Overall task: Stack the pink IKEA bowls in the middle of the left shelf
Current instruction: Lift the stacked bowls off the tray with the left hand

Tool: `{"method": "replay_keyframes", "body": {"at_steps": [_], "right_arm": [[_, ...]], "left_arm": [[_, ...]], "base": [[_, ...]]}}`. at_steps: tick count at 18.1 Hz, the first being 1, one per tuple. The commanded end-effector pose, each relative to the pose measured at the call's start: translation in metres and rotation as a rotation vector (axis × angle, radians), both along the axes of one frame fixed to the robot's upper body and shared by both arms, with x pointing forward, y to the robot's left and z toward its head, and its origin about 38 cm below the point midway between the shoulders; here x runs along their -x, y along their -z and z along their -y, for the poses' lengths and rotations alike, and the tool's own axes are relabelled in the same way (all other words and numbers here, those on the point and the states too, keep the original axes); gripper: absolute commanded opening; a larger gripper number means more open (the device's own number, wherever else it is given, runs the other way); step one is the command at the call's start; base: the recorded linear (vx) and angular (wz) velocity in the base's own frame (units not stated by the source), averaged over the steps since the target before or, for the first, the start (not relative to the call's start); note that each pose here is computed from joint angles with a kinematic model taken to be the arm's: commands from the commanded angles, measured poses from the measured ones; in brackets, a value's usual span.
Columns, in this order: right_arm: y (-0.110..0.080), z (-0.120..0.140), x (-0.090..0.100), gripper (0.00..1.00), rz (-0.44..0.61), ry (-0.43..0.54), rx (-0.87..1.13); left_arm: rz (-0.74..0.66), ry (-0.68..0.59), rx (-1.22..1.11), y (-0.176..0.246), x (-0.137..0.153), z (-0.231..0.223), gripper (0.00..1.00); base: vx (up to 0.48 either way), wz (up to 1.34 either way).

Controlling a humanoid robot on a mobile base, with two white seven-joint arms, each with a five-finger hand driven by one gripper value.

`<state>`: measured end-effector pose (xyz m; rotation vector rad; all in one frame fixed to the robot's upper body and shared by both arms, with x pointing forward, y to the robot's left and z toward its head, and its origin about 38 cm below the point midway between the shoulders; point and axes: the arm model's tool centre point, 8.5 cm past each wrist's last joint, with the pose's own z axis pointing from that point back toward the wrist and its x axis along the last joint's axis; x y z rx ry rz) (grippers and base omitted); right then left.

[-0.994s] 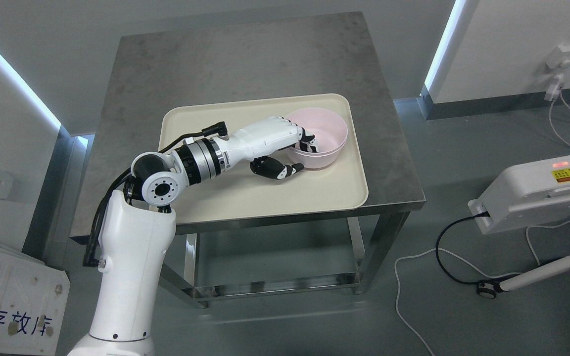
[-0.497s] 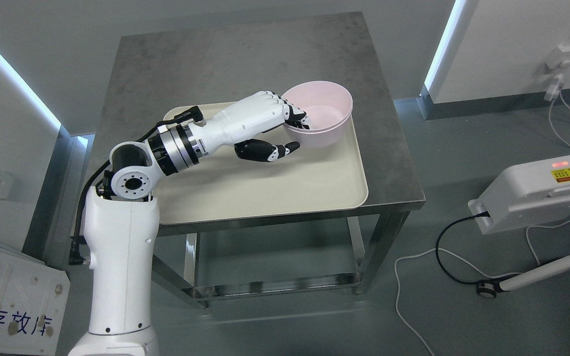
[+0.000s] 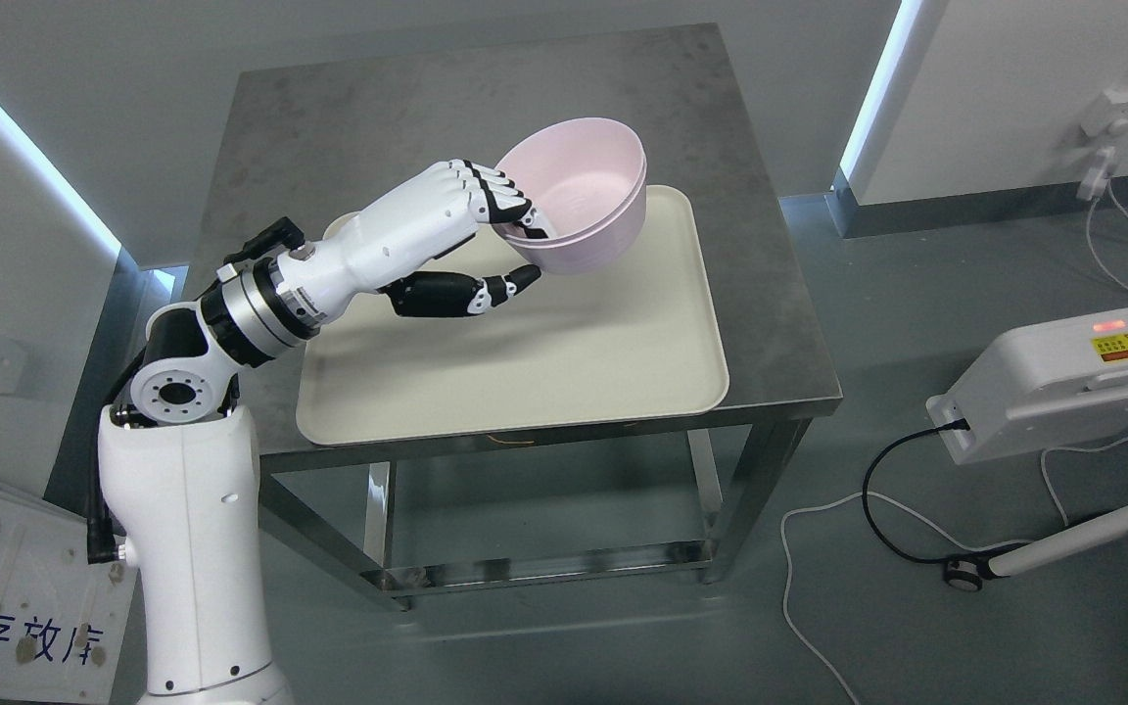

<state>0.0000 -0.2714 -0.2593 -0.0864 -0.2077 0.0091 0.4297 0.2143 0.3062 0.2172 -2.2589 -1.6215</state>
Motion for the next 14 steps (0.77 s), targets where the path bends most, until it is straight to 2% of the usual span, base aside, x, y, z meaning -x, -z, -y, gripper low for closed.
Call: {"method": "replay_keyframes", "body": {"at_steps": [1,14], "right_arm": [[-0.001,0.011,-0.006,1.0,0.017,0.004,0.018],[-0.001,0.011,-0.006,1.0,0.017,0.004,0.018]], "left_arm": [[0.04,-0.032,0.079,-0.001,0.027,-0.039,0.02],[0.077,-0.002,0.103,-0.006,0.037,-0.023,0.02]], "base": [[0.0,0.0],[-0.011,0.0]]}}
